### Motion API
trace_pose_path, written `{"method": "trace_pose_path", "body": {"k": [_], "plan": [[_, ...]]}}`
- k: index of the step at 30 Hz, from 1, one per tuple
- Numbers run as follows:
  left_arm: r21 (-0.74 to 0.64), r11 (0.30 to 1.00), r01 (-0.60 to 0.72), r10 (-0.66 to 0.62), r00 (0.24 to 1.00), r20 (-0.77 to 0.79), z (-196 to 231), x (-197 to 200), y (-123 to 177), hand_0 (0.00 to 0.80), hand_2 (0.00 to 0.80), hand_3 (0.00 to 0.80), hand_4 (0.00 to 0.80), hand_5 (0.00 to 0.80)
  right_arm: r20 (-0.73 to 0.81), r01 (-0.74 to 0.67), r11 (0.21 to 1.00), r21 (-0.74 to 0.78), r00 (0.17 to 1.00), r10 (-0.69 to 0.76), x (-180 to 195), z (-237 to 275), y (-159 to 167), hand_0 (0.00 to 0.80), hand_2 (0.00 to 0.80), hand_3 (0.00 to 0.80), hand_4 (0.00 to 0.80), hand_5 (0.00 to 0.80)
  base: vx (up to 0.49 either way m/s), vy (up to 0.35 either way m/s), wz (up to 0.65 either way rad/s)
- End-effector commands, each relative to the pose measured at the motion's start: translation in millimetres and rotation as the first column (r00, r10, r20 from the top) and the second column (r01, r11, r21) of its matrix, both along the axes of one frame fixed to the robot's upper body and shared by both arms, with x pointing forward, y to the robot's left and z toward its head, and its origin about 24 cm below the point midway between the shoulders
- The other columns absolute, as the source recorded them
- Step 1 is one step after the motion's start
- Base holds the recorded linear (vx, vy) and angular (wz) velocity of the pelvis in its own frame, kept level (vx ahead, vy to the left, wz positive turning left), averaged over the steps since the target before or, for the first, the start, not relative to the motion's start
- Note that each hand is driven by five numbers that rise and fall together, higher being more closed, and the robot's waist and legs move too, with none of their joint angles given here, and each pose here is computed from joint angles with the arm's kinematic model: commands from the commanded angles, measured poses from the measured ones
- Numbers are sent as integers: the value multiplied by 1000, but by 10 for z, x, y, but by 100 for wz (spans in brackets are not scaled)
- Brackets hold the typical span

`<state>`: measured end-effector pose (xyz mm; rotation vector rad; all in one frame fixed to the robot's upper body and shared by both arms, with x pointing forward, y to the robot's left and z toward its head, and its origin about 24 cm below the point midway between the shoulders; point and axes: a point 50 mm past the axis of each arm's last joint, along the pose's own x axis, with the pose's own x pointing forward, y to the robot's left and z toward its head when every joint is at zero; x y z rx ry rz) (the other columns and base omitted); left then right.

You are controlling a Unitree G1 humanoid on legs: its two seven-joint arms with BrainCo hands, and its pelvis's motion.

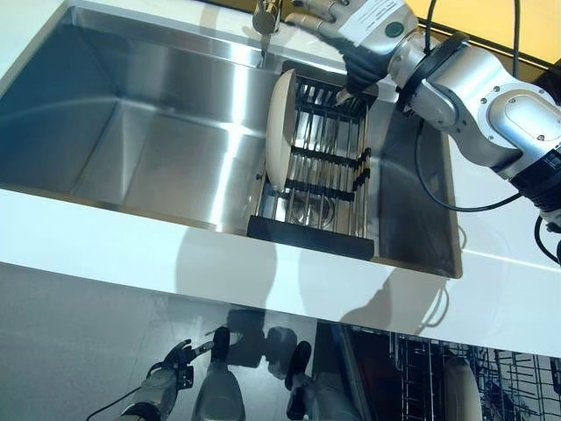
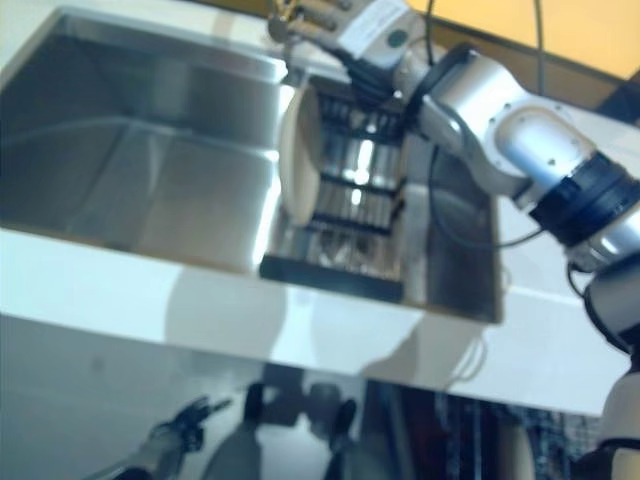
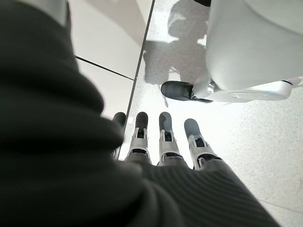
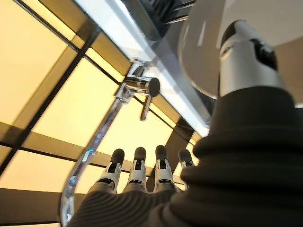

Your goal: Take plates into dishwasher

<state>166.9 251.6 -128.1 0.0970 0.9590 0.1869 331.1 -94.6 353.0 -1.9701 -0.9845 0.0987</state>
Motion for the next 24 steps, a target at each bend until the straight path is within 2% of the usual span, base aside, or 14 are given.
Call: {"method": "trace_pose_path", "body": {"k": [1,24], "plan": [[11,1000,-25,25,1000,12,20,40,34,0,0,0,0,0,85,28,993,-115,996,-18,-77,161,76,0,0,0,0,0,0,0,0],[-24,999,-46,47,998,37,10,0,22,0,0,0,0,0,31,31,977,-211,999,-25,-80,65,179,0,0,0,0,0,4,-2,0]]}}
